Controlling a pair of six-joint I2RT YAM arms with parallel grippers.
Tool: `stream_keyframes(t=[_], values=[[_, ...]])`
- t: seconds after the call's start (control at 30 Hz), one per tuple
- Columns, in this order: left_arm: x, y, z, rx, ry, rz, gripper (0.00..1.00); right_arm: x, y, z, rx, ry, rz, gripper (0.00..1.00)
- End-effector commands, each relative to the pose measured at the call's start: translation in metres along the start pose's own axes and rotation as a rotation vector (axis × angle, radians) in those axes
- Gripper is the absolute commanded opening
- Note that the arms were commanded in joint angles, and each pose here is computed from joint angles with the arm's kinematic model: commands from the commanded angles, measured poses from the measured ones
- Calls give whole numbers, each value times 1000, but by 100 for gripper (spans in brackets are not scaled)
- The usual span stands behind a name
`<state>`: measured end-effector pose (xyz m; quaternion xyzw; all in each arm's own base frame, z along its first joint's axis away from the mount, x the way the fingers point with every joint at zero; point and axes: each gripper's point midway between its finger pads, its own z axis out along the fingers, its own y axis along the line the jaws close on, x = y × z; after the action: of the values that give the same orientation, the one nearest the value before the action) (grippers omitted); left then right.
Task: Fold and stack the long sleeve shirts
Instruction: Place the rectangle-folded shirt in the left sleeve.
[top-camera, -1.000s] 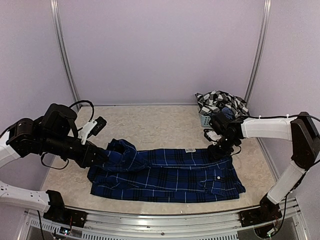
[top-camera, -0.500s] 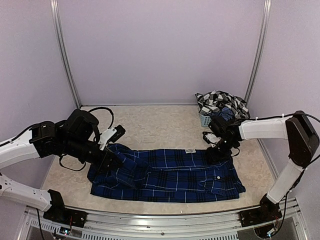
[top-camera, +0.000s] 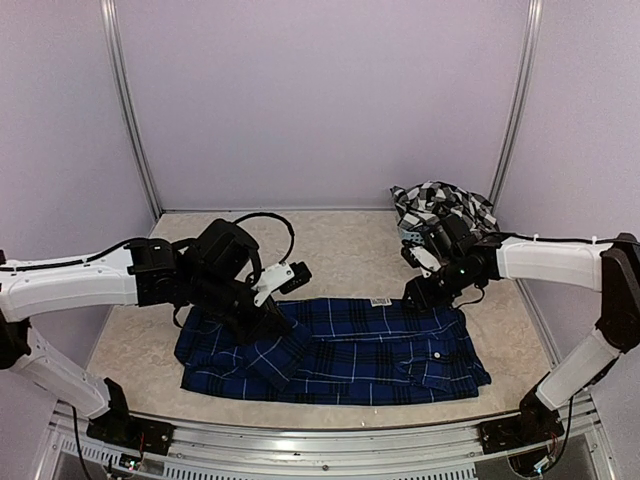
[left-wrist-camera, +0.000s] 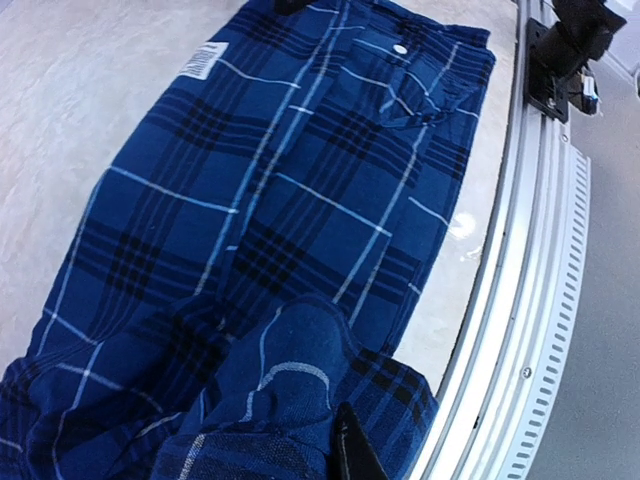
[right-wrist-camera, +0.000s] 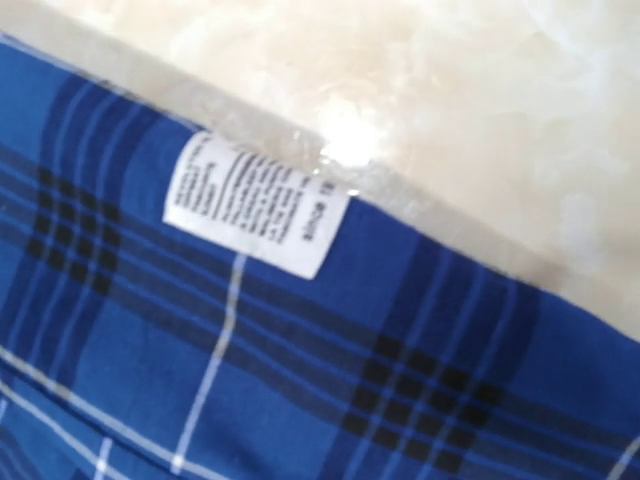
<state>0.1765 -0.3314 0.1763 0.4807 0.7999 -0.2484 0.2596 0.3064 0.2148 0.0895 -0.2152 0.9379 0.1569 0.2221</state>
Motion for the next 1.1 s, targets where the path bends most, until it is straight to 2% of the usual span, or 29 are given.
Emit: stream_keyframes(t=[0.0,0.1,0.23,0.4,0.53,0.67,0.73,0.9,1.07], values=[[-11,-34,14,105,-19,132,7,-6,11,-7,-49,-52,5,48],[5,-38,29,112,51,128,7,-2,13,-2,-67,-39,17,48],[21,-35,38,74,117,119,13,4,18,4,-104,-31,37,48],[27,-25,36,12,121,112,39,7,26,9,-143,-27,45,48],[17,-14,26,-61,71,102,59,4,54,8,-216,-48,-2,49],[6,-9,5,-85,-8,61,79,-4,94,0,-310,-96,-81,56],[6,-4,-5,-88,-40,18,96,-14,115,-9,-356,-138,-117,61],[8,23,-44,-142,-157,-136,99,-37,169,-29,-447,-211,-210,76],[9,67,-81,-243,-288,-378,99,-49,221,-29,-494,-192,-311,85]])
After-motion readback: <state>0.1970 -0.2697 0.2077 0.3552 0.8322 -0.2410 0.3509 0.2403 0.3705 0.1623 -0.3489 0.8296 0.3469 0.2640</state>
